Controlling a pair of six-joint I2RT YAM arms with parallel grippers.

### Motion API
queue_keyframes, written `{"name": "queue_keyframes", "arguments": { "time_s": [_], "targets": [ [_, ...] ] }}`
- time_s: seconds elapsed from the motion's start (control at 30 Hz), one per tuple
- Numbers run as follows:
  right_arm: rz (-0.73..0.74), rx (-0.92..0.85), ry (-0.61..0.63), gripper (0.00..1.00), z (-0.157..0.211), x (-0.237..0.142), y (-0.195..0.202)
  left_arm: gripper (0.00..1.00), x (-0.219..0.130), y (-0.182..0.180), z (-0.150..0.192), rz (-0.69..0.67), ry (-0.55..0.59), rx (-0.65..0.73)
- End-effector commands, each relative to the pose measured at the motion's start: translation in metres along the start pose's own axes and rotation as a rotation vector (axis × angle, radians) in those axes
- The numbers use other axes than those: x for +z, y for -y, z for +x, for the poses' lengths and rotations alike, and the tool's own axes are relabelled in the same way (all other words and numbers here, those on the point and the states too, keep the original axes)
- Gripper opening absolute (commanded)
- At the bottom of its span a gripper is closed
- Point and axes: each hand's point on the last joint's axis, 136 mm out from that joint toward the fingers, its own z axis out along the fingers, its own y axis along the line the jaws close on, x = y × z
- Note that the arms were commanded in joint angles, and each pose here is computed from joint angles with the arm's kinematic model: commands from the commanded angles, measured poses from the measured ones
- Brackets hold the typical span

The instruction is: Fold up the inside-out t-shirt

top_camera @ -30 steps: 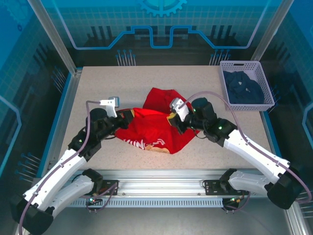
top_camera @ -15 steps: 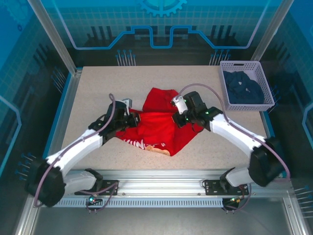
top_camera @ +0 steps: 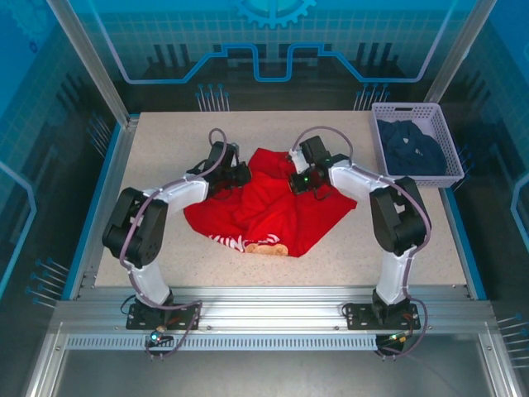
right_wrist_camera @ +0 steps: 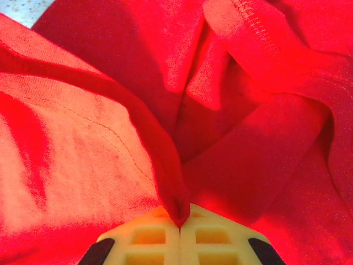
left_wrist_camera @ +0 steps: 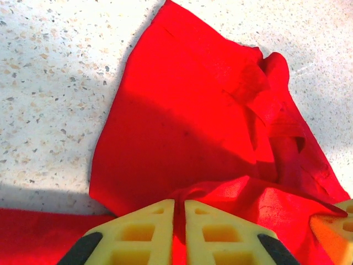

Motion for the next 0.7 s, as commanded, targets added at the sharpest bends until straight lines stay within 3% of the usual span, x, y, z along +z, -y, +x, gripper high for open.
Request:
{"name": "queue_keyframes", "arguments": {
  "time_s": [0.0,0.13,0.27,0.5,0.67],
  "targets": [
    [-0.015,0.014,-0.016,0.0,-0.004,0.002,0.005,0.23,-0.001,0.006,-0.017,0.094,0.007,-0.007],
    [-0.018,0.017,-0.023,0.0,-0.005,0.005,0.008,0.39,-0.004,0.003,-0.018,0.192,-0.011,-0.014],
    [-0.024,0.016,-0.026,0.0,-0.005,0.008,0.008,0.51,-0.003,0.003,-0.009,0.227,-0.047,0.066],
    [-0.032,0.015,-0.011,0.0,-0.007,0.004,0.006,0.54,0.012,-0.009,0.024,0.194,-0.228,0.091],
    [-0.117,0.017,0.04,0.0,-0.001,-0.011,-0.011,0.54,0.006,-0.006,0.051,0.207,-0.289,0.064]
  ]
}}
